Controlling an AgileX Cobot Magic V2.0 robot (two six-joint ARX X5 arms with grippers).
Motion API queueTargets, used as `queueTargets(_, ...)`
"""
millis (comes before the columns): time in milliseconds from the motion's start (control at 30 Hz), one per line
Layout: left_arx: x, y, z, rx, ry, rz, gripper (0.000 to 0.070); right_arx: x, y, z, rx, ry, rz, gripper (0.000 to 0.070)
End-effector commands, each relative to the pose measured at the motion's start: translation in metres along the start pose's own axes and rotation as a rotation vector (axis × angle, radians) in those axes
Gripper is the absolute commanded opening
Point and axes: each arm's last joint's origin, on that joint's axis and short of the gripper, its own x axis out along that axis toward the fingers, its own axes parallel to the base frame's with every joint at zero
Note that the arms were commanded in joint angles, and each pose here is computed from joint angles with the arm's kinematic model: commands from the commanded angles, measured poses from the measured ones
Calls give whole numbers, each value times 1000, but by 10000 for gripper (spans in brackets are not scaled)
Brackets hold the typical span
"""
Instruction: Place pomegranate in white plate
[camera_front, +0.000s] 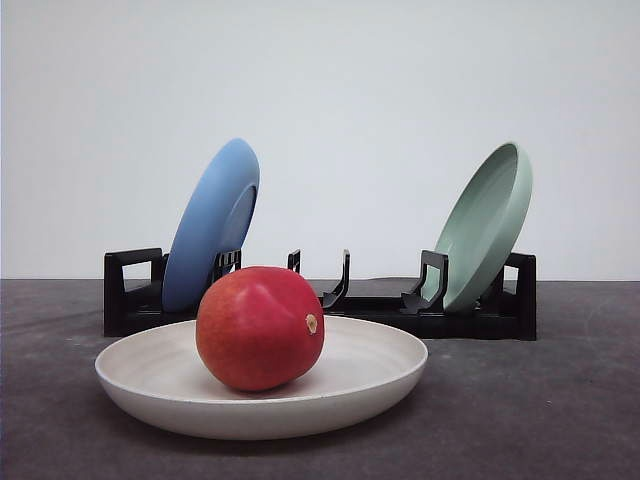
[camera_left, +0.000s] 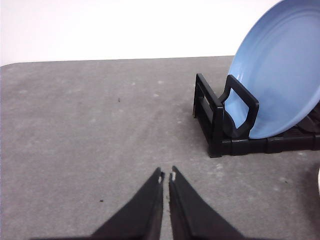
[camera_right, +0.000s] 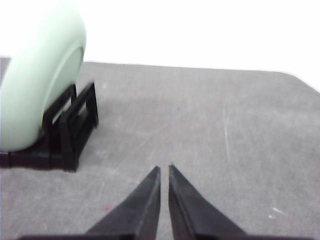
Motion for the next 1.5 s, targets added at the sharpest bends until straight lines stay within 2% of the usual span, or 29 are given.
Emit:
queueTargets(0, 1, 0, -2, -3, -5, 5, 0, 0, 0, -1, -2, -1, -4, 24)
queueTargets(1467, 1, 0, -2, -3, -5, 5, 0, 0, 0, -1, -3, -1, -4, 24)
